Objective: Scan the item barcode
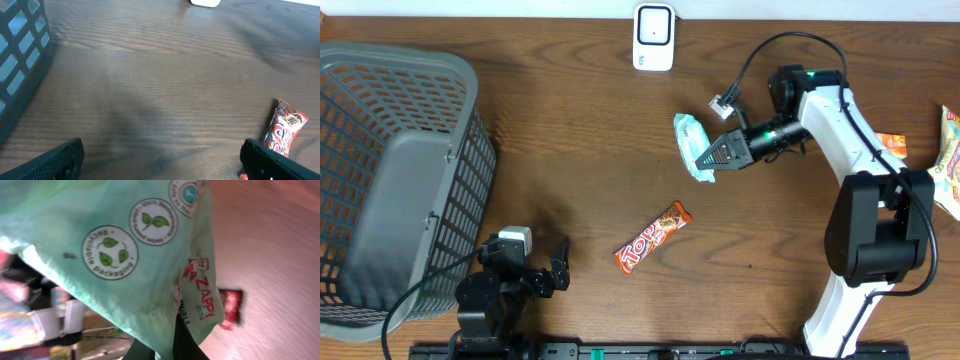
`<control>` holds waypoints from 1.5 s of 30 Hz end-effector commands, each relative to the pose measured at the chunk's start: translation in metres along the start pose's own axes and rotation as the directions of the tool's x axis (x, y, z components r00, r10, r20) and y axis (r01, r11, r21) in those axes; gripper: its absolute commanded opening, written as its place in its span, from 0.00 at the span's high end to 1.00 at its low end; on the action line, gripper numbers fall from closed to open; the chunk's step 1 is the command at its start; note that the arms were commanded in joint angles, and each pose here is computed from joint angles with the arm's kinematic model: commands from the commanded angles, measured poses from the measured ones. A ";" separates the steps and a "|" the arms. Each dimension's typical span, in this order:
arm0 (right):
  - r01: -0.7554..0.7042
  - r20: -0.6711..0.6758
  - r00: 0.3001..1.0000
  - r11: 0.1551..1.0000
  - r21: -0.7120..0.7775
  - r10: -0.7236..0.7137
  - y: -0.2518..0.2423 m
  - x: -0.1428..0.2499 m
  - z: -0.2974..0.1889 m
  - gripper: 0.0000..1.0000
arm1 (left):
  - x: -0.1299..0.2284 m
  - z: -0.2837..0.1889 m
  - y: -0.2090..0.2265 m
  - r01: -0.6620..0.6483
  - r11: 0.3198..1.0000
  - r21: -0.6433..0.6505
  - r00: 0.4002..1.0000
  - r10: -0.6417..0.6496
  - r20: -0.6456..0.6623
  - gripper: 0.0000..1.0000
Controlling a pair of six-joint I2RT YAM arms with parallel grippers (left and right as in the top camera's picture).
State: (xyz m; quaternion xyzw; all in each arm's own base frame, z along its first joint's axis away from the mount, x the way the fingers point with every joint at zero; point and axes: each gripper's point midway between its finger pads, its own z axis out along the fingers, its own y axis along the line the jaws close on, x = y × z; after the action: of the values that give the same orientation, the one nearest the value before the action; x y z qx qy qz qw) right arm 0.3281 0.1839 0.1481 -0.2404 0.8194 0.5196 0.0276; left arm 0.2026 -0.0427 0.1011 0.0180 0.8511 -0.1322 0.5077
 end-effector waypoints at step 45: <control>0.436 0.047 0.898 0.871 -0.225 -0.437 0.054 0.025 0.017 0.99 | 0.007 0.002 0.000 -0.003 1.000 0.007 1.000 0.003 -0.020 0.00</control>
State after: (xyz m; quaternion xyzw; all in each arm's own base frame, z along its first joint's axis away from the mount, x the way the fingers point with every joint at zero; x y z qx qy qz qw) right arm 0.2811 0.2036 0.1786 -0.4153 0.6872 0.5859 0.1098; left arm 0.2026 -0.0427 0.1011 0.0181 0.8511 -0.1323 0.5077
